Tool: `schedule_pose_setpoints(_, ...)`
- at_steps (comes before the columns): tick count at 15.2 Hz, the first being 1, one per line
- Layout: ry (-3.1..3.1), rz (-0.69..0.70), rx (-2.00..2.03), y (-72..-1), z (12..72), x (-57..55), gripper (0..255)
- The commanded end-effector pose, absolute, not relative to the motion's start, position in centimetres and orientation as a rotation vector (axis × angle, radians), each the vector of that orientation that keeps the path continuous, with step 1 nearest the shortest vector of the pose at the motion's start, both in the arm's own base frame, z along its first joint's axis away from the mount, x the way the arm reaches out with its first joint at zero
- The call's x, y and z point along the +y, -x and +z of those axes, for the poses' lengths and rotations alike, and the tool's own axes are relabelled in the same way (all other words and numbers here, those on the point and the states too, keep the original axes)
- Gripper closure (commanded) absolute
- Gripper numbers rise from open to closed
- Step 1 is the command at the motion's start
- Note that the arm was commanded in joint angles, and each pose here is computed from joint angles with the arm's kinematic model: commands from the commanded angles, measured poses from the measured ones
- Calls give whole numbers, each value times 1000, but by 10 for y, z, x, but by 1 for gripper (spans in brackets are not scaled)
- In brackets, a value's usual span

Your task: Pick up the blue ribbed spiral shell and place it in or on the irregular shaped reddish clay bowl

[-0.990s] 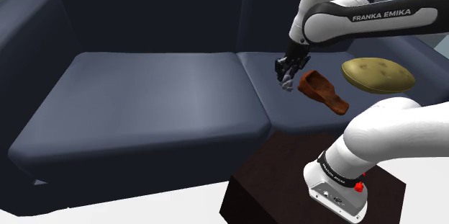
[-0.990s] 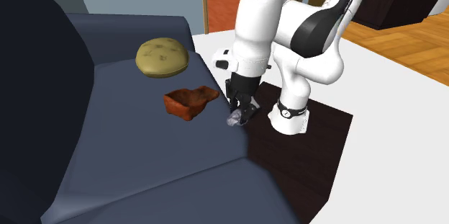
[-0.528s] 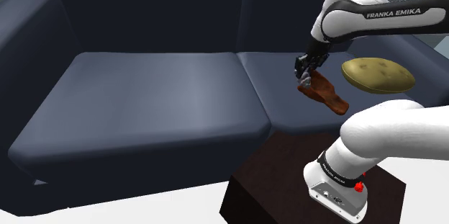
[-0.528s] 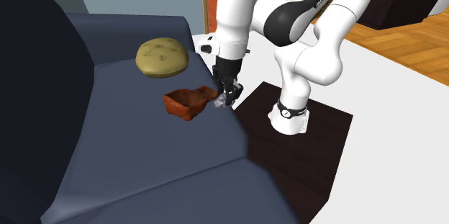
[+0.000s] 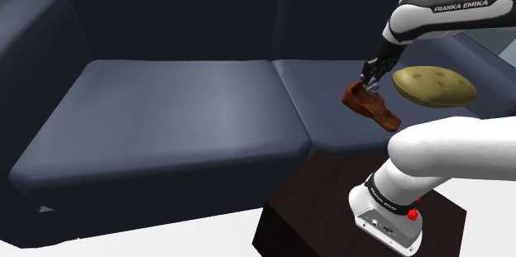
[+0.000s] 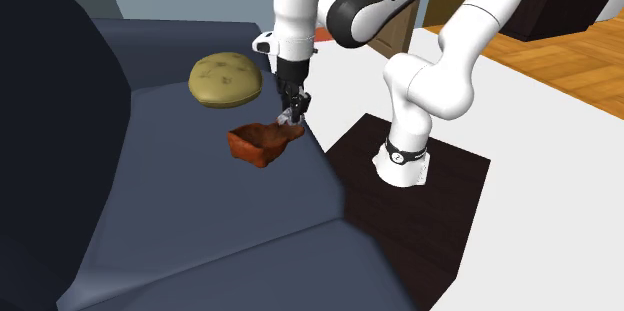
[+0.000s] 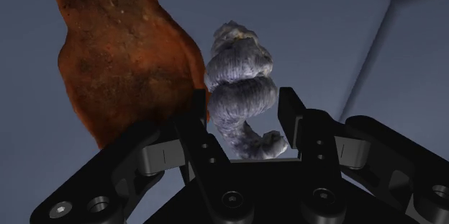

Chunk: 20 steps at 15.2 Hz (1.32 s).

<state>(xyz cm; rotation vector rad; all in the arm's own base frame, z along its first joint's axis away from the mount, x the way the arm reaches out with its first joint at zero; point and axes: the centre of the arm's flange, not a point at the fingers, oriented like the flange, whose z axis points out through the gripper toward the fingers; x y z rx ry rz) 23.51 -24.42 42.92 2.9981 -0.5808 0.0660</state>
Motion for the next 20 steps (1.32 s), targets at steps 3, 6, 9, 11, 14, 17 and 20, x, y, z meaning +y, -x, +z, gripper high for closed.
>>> schedule_pose_setpoints(3, -2998, 66, -579, -211, 430, -294, 255)
schedule_pose_setpoints(6, -2998, 66, -579, -195, 431, -330, 255)
schedule_pose_setpoints(9, -2998, 66, -579, -177, 433, -369, 255)
schedule_pose_setpoints(11, -2998, 66, -579, -177, 422, -369, 255)
schedule_pose_setpoints(14, -2998, 66, -579, -177, 406, -369, 255)
schedule_pose_setpoints(17, -2998, 66, -579, -177, 390, -369, 255)
schedule_pose_setpoints(20, -2998, 66, -579, -177, 375, -369, 255)
